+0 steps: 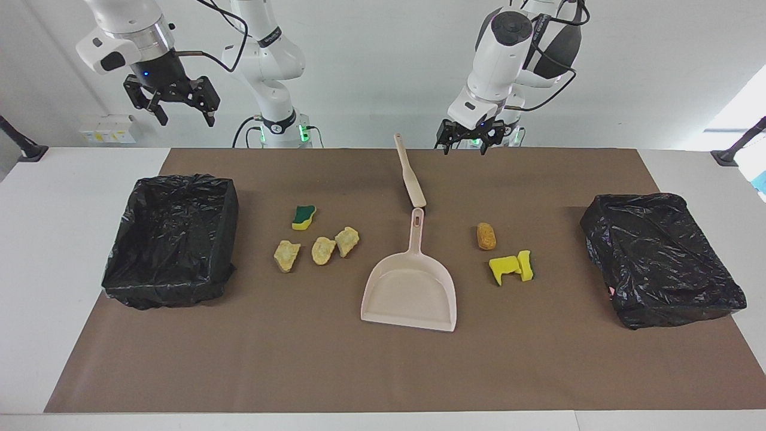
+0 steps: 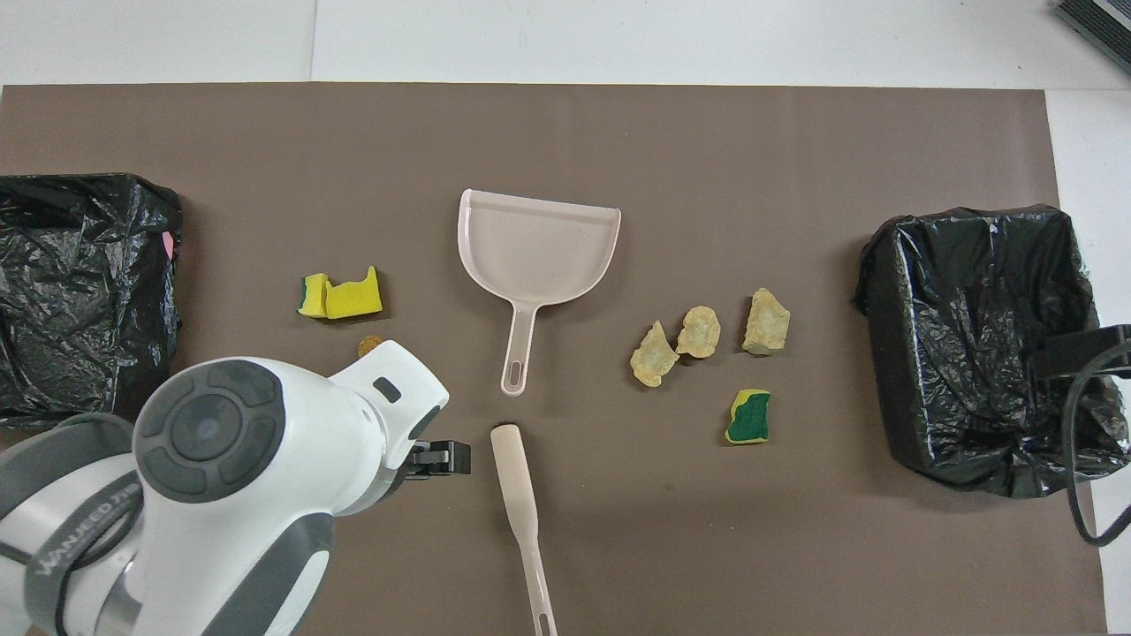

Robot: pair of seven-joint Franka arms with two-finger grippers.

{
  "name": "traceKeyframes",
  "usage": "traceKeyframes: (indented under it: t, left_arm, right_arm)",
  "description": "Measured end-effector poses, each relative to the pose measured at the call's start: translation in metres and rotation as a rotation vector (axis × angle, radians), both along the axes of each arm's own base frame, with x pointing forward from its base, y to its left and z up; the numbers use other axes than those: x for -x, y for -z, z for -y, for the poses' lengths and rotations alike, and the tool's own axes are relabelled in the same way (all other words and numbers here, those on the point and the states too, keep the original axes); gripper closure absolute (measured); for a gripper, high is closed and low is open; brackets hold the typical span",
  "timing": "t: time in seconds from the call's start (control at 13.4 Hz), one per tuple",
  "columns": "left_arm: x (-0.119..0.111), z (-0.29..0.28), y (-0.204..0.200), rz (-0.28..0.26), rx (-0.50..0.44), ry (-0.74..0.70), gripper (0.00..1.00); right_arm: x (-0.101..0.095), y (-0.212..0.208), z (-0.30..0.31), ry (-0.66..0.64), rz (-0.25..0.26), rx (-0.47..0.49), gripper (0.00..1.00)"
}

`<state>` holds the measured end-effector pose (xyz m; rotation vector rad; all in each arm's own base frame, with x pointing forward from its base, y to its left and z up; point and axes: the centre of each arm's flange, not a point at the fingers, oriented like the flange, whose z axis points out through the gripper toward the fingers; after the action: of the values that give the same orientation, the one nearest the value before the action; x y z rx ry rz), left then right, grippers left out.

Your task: Sweep and dump trash in bin

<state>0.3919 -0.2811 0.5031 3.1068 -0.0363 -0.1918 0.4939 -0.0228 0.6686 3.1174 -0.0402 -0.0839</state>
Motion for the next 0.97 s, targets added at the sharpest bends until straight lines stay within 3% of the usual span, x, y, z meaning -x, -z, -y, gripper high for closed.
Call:
traceKeyframes:
  t: [0.22,0.6,0.97]
  left_arm:
    - [0.035,0.036,0.035,0.004,-0.014,-0.038,0.00]
    - [0.116,0.087,0.114,0.023,-0.033,-0.074,0.00]
    - [0.159,0.109,0.146,0.041,-0.025,-0.082,0.00]
  right_arm:
    - [0.000,0.000,0.000,0.000,0.000,0.000,0.00]
    - [0.000,0.000,0.000,0.000,0.000,0.000,0.00]
    - [0.000,0.000,0.000,0.000,0.000,0.000,0.00]
